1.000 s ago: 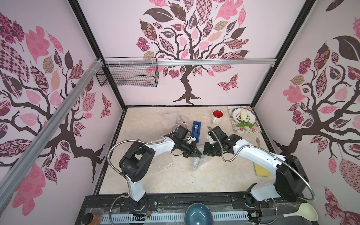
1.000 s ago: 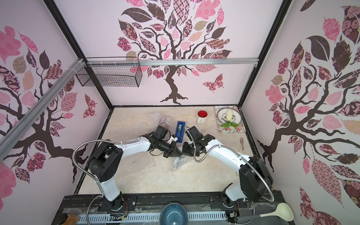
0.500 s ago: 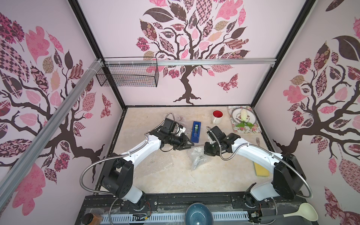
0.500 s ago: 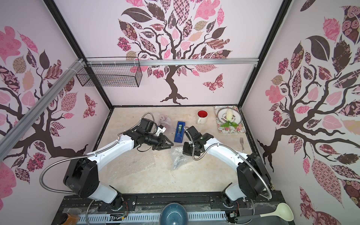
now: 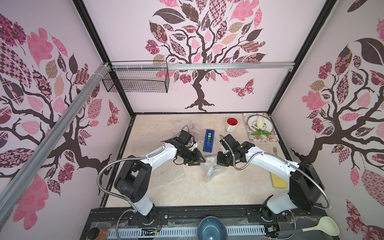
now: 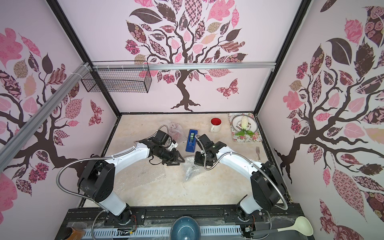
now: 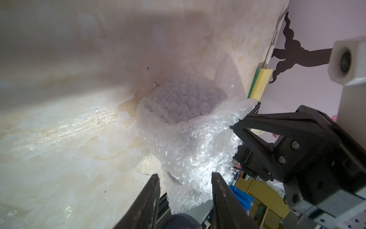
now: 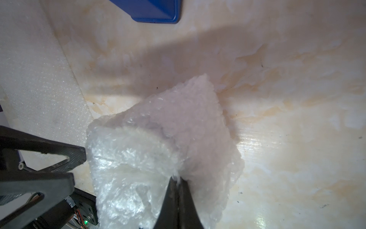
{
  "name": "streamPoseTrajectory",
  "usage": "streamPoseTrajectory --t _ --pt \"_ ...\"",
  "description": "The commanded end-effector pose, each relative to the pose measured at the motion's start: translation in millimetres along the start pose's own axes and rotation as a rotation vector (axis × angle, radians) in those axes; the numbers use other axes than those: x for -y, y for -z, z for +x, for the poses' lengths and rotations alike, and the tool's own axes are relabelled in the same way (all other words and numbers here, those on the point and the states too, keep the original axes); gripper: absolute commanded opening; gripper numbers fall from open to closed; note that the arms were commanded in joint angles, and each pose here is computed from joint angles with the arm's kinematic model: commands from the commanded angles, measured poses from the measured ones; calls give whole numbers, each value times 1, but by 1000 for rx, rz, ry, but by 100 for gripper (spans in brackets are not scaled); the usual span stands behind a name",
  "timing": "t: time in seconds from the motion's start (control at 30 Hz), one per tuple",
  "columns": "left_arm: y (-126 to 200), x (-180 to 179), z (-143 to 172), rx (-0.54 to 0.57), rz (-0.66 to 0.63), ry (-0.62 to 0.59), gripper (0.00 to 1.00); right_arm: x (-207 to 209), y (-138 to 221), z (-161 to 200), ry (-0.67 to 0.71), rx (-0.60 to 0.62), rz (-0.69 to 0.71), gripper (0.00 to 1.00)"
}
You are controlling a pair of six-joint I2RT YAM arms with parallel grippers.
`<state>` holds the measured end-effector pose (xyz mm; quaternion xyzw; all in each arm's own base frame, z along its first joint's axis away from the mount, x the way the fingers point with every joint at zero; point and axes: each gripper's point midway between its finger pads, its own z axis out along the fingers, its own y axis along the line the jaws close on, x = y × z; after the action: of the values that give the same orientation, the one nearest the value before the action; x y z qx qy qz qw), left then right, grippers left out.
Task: Wrap mugs in bubble wrap
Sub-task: Wrap the mug in bubble wrap.
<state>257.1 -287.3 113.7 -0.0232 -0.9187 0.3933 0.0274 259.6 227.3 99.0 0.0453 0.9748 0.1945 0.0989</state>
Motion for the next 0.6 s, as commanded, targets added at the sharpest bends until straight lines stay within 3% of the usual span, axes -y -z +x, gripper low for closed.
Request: streamPoseTrajectory --t 0.0,0.27,0.57 --pt "-2 13 -7 19 33 -51 45 8 -2 2 0 -22 59 0" --pt "-23 -2 3 -30 -85 -73 45 5 -1 2 6 -24 53 0" --pt "-41 -45 12 -39 -331 -63 40 6 1 5 9 -20 48 0"
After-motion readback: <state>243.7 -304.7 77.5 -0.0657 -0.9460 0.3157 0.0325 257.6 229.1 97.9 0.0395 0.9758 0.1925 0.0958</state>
